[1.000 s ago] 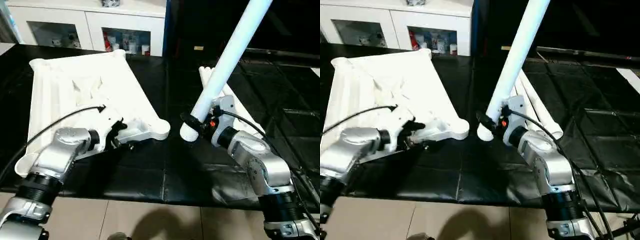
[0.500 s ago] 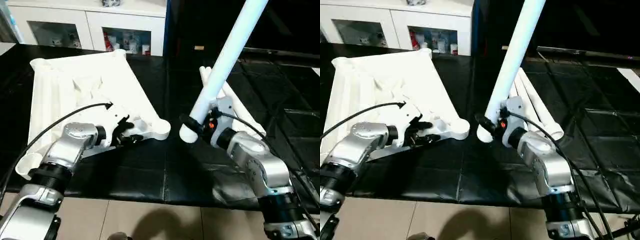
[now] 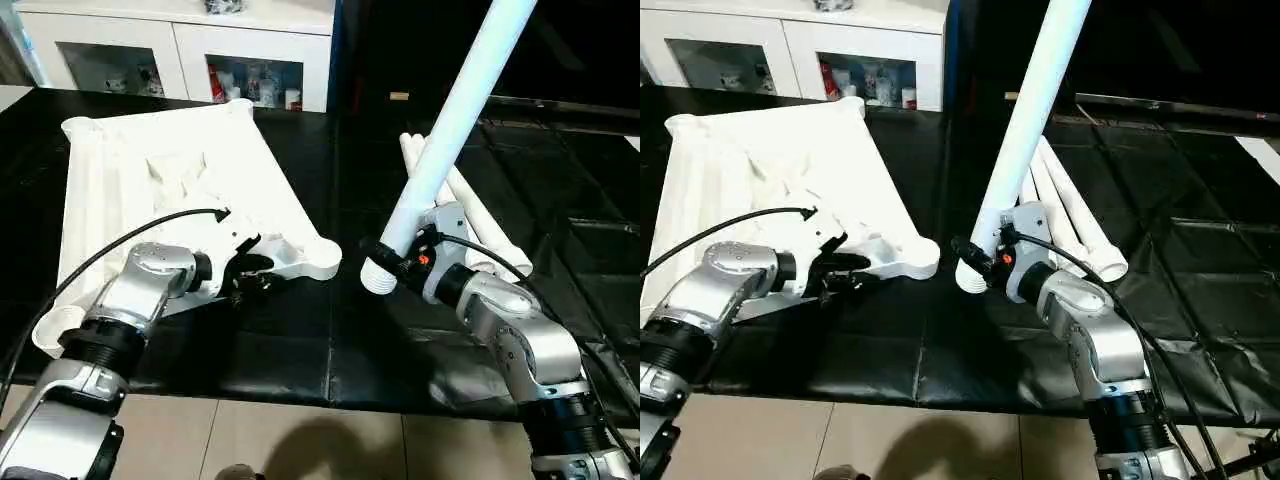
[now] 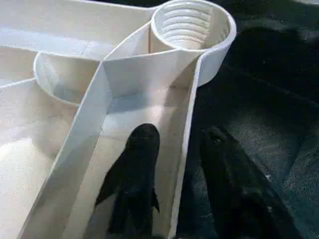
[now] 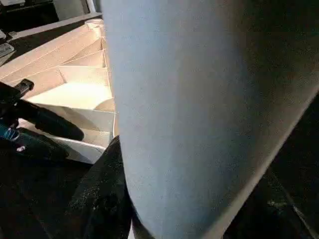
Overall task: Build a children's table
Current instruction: Move table base
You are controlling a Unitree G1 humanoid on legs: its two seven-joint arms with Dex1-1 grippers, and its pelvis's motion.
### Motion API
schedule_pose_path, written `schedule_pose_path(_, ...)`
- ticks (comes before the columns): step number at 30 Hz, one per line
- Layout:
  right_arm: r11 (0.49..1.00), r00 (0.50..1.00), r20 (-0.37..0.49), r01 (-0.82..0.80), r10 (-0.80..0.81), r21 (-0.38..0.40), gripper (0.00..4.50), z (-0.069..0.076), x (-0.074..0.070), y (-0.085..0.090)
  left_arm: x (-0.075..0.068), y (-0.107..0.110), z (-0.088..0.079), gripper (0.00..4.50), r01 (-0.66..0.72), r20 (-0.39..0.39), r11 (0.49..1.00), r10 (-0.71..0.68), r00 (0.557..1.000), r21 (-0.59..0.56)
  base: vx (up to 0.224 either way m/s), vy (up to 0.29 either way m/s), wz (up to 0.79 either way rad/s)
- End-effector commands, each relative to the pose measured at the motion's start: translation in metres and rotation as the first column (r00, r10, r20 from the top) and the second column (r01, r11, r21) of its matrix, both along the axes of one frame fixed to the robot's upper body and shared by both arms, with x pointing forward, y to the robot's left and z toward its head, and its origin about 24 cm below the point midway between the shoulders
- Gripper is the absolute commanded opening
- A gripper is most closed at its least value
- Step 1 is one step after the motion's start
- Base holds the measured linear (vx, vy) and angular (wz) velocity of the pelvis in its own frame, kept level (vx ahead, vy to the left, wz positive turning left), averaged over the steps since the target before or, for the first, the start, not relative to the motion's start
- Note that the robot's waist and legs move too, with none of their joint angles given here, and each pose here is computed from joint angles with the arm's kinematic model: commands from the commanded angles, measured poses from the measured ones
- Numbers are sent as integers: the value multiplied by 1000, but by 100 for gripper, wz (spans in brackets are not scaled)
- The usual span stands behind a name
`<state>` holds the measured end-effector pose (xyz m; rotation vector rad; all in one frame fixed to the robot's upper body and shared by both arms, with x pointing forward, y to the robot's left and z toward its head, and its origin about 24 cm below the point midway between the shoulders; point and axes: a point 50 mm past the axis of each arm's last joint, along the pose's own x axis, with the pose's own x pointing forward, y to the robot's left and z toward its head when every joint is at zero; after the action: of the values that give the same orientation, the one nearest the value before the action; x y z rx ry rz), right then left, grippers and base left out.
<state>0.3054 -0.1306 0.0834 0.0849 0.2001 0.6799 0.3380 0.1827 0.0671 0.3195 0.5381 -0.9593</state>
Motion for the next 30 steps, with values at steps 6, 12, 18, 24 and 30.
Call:
schedule_pose_path(6,999,999,35,-26,27,-21,190,7,-1,2,4,2,5,98,16,4,1000,-16,1000,26,0,0,0)
schedule_pose_path(12,999,999,35,-32,33,-21,190,7,-1,3,3,3,5,52,28,-1,999,-28,1000,33,0,0,0)
schedule_pose_path(18,999,999,36,-40,41,-23,190,6,-1,4,-1,3,4,13,102,-2,993,-102,995,64,0,0,0)
schedule_pose_path(24,999,998,38,-42,43,-18,190,8,-1,4,-7,-2,6,5,192,-3,981,-192,981,41,0,0,0)
schedule_pose_path(30,999,998,40,-38,38,-11,190,8,0,4,-11,-4,3,0,241,-16,969,-241,970,50,0,0,0)
